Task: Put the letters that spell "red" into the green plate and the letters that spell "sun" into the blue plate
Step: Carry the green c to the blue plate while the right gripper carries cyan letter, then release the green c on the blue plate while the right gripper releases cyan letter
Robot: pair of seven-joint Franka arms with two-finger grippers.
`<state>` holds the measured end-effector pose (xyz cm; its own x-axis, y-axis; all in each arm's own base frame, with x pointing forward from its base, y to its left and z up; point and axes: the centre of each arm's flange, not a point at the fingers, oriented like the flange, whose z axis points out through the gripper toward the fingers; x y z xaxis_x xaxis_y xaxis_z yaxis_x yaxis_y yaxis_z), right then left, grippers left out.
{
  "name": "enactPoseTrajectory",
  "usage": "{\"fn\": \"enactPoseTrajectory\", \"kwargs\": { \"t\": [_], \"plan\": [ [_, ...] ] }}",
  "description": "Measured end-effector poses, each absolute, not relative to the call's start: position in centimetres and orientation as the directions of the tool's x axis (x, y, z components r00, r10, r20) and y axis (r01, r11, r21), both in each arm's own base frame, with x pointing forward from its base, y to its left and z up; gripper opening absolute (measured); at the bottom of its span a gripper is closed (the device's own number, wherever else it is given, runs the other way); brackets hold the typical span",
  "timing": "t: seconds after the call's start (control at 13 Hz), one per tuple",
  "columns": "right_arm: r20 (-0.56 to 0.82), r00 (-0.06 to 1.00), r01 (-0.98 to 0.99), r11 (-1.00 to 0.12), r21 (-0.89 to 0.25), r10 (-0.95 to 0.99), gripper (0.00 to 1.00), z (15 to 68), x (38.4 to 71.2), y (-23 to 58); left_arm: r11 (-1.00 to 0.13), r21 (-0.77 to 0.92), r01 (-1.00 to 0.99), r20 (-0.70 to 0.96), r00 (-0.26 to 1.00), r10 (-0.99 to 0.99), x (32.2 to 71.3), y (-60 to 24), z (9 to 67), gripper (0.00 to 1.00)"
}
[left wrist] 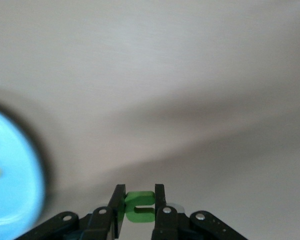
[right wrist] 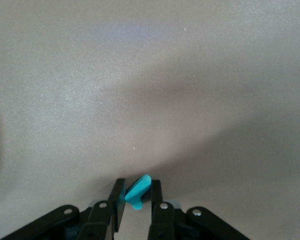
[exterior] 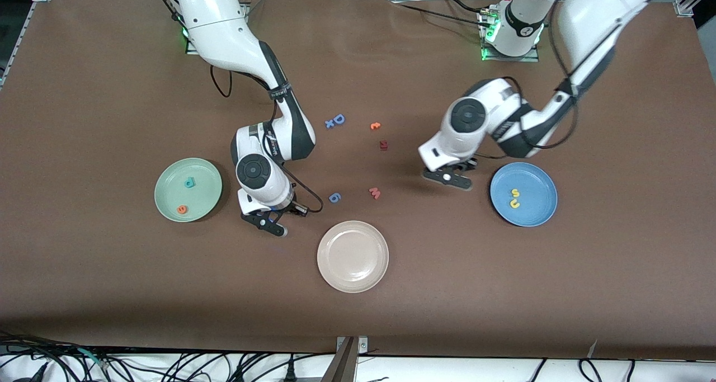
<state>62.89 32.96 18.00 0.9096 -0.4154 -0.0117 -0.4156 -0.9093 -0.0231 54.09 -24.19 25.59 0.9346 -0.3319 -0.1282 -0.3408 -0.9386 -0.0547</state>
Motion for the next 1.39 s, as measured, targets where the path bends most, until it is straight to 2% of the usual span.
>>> {"fn": "enactPoseTrajectory", "kwargs": {
  "t": [0.08,0.31,0.54,1.0,1.16,1.39],
  "plan": [
    [-0.013,0.909,-0.417,-0.909,-0.022,-0.416,0.21,18.0,62.9,32.9,-0.926,-0.041,-0.376,-0.135,0.920,-0.367,55.3,-21.2,25.9,0.27],
    [-0.015,0.909,-0.417,-0.909,-0.021,-0.417,0.18,18.0,62.9,32.9,-0.884,-0.009,-0.467,-0.153,0.875,-0.460,57.4,-14.0,25.8,0.27],
    [-0.016,0.909,-0.417,-0.909,-0.021,-0.417,0.18,18.1,63.0,32.9,-0.840,0.016,-0.542,-0.175,0.826,-0.536,58.2,-8.5,24.9,0.27],
    [-0.087,0.924,-0.373,-0.928,0.006,-0.372,0.18,20.6,65.2,30.8,-0.838,0.041,-0.544,-0.235,0.810,-0.537,58.3,-1.8,21.2,0.28],
    [-0.112,0.942,-0.315,-0.948,0.034,-0.317,0.18,21.0,65.9,28.4,-0.839,0.042,-0.543,-0.228,0.812,-0.537,58.5,-1.8,21.2,0.33],
    [-0.172,0.954,-0.234,-0.969,0.086,-0.245,0.18,22.4,66.5,24.3,-0.842,0.030,-0.539,-0.207,0.820,-0.533,59.4,-1.7,22.1,0.61]
  ]
}}
